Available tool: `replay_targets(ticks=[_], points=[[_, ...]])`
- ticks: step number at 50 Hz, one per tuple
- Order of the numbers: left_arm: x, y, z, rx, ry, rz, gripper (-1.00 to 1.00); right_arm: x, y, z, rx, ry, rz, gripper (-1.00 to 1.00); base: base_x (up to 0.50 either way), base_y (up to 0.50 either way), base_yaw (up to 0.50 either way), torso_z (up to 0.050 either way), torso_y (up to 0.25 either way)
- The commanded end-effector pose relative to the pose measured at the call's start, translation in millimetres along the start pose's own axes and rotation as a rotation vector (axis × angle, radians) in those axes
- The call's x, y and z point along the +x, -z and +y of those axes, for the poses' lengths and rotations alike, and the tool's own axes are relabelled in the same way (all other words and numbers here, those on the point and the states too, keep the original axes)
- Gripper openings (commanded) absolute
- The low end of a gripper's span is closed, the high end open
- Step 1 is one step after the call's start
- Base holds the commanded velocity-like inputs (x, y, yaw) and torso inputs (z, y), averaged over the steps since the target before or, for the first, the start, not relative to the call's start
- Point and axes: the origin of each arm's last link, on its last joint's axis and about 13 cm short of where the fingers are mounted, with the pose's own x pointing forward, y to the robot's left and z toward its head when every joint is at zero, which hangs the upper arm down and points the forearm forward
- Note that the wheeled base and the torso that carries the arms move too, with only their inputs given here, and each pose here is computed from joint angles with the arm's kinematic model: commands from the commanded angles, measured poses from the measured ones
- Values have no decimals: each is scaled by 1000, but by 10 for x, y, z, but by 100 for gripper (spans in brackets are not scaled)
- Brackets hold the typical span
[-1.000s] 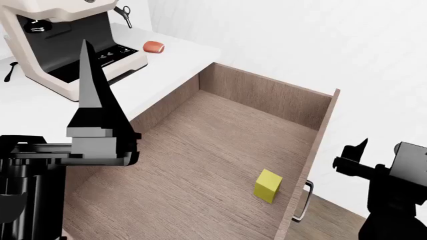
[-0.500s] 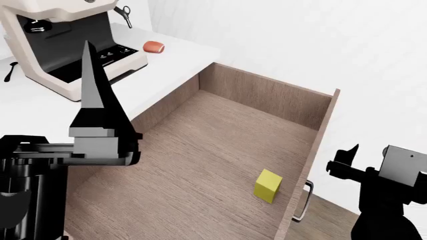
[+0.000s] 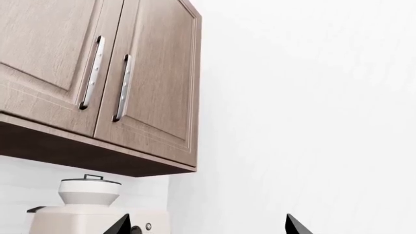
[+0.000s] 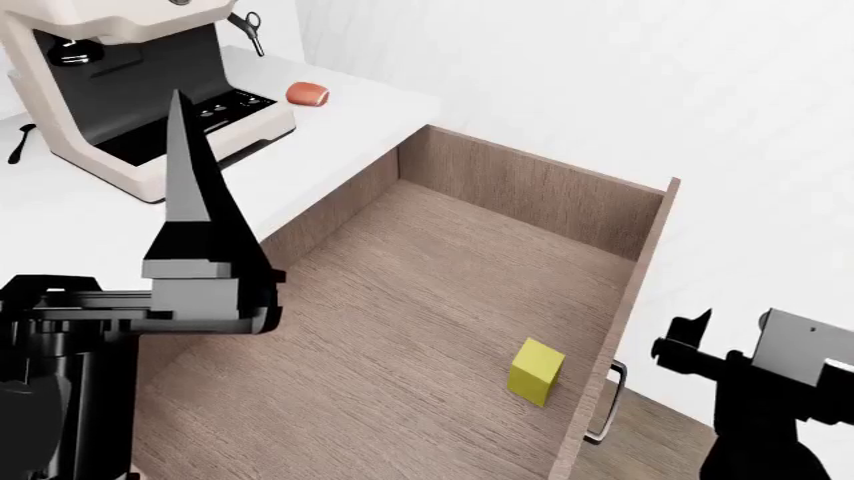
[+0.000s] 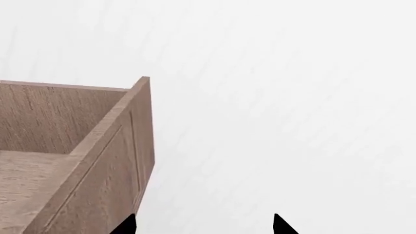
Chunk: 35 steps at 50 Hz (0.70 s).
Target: Close the right drawer.
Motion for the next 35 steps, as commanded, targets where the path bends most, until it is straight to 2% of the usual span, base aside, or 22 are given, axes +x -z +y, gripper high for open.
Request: replay_targets(ticks=[1,25,35], points=[[-7,9,3,2,-2,4,100,38,68,6,0,-10,32,100,0,0,0,0,0],[3,-11,-1,4,2,2,100,51,291,9,16,-12,97,100,0,0,0,0,0],[-17,15,8,4,-2,8,100,98,387,72,14,-33,126,100,0,0,0,0,0]])
